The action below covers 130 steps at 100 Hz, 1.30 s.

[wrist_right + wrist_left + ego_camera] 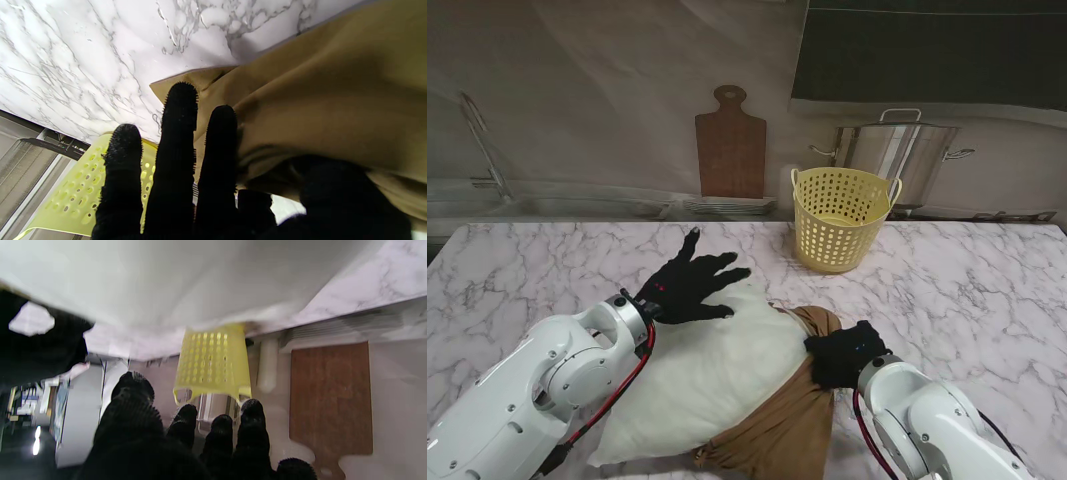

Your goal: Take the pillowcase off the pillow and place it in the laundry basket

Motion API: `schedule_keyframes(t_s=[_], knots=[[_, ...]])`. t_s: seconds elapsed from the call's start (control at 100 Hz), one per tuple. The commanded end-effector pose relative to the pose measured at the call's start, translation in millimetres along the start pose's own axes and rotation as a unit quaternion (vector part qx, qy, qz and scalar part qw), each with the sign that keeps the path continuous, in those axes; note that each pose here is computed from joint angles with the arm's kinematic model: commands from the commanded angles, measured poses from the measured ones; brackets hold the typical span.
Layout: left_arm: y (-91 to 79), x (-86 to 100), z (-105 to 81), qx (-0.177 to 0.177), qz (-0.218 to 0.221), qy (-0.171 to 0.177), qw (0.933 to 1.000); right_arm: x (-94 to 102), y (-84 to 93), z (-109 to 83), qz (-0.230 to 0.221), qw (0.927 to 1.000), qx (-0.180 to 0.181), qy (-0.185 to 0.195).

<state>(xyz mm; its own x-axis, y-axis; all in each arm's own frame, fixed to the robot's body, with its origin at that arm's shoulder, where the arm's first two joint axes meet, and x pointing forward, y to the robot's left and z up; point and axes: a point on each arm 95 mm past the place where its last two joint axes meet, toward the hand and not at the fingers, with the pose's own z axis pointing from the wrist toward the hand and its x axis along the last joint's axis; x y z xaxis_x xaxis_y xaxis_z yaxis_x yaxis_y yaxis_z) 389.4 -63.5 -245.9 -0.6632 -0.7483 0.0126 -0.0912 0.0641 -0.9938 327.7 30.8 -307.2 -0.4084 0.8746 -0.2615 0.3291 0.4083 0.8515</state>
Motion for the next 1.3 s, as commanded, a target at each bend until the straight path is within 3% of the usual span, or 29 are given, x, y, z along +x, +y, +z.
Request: schedule_keyframes(t_s=[0.0, 0.12, 0.33, 0.58, 0.77, 1.07, 1.17, 1.29], knots=[[4.5, 11.0, 1.3, 0.002, -0.028, 0.011, 0.9995, 4.8, -1.9, 0.7, 0.008, 0.9999, 0.003, 0.006], [26.0, 19.5, 2.8, -0.001, -0.069, 0.029, 0.9972, 5.3, -2.5, 2.2, 0.005, 1.0, -0.001, 0.005], [68.5, 16.0, 9.9, -0.088, -0.097, 0.039, 0.9905, -5.2, -6.1, 3.9, -0.004, 0.9997, 0.001, -0.025], [99.1, 6.2, 12.9, -0.202, -0.046, 0.03, 0.9778, -28.8, -16.4, 10.7, -0.036, 0.995, 0.009, -0.093], [103.7, -1.2, 8.6, -0.228, -0.023, 0.021, 0.9733, -52.4, -28.9, 10.7, -0.072, 0.9842, 0.033, -0.158], [96.2, -12.7, 0.4, -0.231, -0.001, -0.004, 0.973, -70.8, -42.4, -9.0, -0.067, 0.9716, 0.051, -0.221], [95.6, -15.9, -0.7, -0.235, 0.005, -0.012, 0.9718, -69.3, -40.7, -21.0, -0.055, 0.9731, 0.048, -0.219], [95.9, -20.3, -1.5, -0.244, 0.015, -0.024, 0.9693, -60.7, -36.7, -33.1, -0.03, 0.9806, 0.039, -0.19]])
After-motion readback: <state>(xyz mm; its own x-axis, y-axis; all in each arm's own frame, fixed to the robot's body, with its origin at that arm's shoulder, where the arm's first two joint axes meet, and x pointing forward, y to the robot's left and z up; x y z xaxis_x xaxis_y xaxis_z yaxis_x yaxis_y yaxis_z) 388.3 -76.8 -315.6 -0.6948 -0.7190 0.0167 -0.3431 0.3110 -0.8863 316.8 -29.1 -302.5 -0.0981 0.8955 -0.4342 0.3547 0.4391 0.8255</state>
